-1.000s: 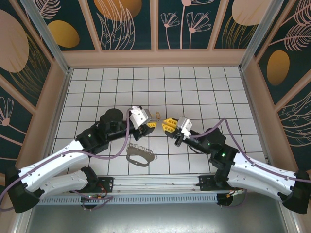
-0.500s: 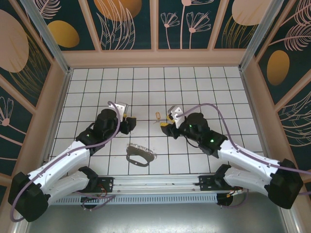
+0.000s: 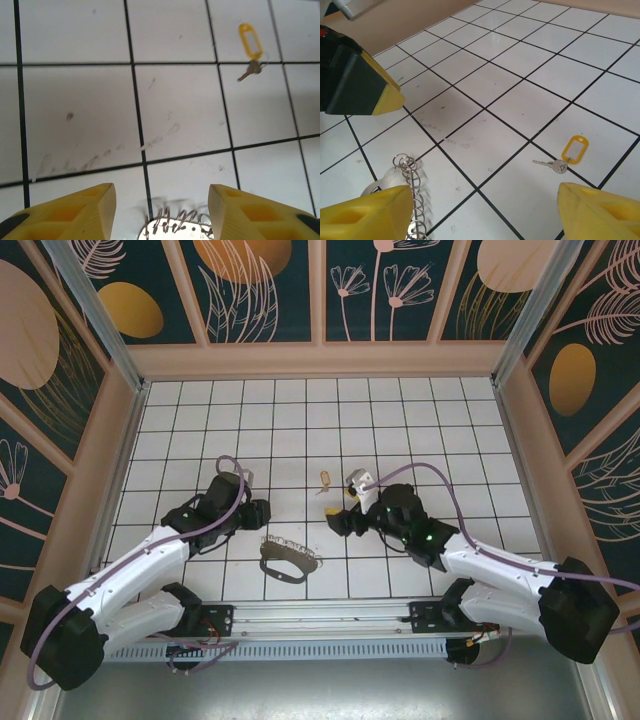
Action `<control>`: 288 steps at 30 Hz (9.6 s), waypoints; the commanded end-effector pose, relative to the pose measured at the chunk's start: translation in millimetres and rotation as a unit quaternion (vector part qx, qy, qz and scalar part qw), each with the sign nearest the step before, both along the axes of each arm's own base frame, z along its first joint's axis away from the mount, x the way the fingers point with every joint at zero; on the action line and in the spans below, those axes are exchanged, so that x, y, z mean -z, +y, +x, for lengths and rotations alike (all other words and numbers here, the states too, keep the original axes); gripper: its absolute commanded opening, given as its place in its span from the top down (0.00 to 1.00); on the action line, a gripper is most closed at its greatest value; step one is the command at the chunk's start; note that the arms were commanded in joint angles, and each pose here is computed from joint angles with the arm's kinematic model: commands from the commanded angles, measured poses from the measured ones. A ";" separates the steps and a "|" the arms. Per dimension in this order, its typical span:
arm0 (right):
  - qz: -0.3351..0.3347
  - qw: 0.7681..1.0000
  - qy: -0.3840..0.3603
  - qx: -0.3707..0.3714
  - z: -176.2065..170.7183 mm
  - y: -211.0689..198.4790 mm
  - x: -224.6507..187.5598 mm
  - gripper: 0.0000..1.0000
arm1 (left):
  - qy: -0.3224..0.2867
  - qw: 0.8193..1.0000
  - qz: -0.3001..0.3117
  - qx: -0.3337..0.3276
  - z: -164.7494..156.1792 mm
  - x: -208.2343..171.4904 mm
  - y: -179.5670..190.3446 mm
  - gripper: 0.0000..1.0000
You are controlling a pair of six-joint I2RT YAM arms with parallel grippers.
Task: Put the keys on the keyring
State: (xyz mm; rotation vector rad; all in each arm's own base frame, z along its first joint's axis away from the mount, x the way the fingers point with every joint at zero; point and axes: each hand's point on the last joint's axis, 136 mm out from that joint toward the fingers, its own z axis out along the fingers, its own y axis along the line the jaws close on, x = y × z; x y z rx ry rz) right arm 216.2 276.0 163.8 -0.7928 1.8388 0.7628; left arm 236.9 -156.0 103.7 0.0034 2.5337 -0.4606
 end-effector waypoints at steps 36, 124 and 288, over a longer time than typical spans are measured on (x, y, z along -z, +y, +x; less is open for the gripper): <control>0.085 0.986 -0.112 -0.090 -22.2 7.3 -30.2 0.18 | 0.150 0.988 -0.031 -0.030 -43.4 70.6 -2.0 0.71; 0.138 0.938 -0.182 -0.263 -95.3 2.0 -133.3 0.41 | -0.300 0.783 -0.172 0.517 -86.3 -189.3 -133.9 1.00; 0.142 0.921 -0.169 -0.322 -99.6 44.2 -123.2 1.00 | -0.305 0.764 -0.179 0.541 -117.1 -182.7 -131.9 1.00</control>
